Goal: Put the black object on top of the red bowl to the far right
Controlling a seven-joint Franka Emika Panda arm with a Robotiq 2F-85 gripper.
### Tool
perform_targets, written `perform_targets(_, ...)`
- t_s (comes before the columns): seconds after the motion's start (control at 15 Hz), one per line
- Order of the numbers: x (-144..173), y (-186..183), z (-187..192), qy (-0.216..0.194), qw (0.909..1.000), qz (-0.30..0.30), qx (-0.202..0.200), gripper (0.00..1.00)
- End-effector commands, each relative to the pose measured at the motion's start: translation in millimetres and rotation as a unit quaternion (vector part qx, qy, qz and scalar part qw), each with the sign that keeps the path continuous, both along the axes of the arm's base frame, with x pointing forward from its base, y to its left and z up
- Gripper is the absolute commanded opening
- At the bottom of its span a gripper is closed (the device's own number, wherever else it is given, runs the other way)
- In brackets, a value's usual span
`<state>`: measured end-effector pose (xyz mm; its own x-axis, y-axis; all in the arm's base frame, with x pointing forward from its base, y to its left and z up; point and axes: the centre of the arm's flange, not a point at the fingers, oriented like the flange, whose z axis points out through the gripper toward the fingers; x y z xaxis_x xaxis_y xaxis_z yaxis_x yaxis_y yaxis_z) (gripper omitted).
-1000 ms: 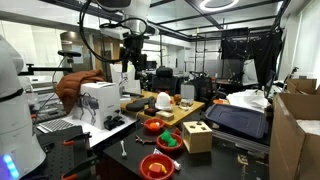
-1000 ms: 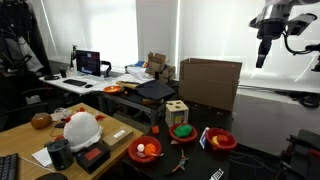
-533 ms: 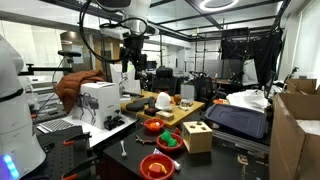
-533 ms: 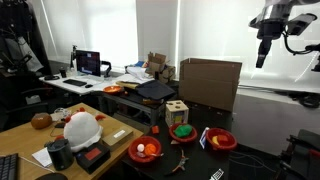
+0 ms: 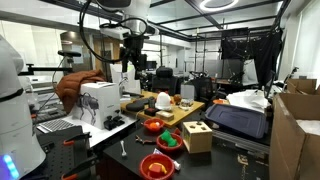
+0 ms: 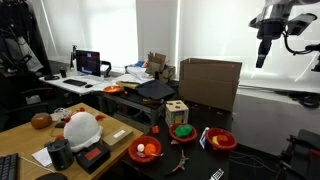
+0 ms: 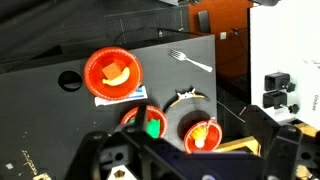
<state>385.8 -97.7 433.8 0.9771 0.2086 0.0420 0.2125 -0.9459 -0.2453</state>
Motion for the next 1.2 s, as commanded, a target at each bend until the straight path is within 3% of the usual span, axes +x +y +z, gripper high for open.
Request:
perform_targets(0.0, 6, 2, -5, 0.000, 1.0000, -0.007, -0.004, 1.00)
perform_targets(0.47, 87, 41, -75, 0.013, 0.9994, -0.013, -0.031, 1.00)
perform_targets(0.8, 146, 84, -128, 0.001, 0.9959, -0.038, -0.082, 1.00)
perform_targets(1.13, 184, 124, -176, 0.041, 0.9945, -0.042, -0.087, 1.00)
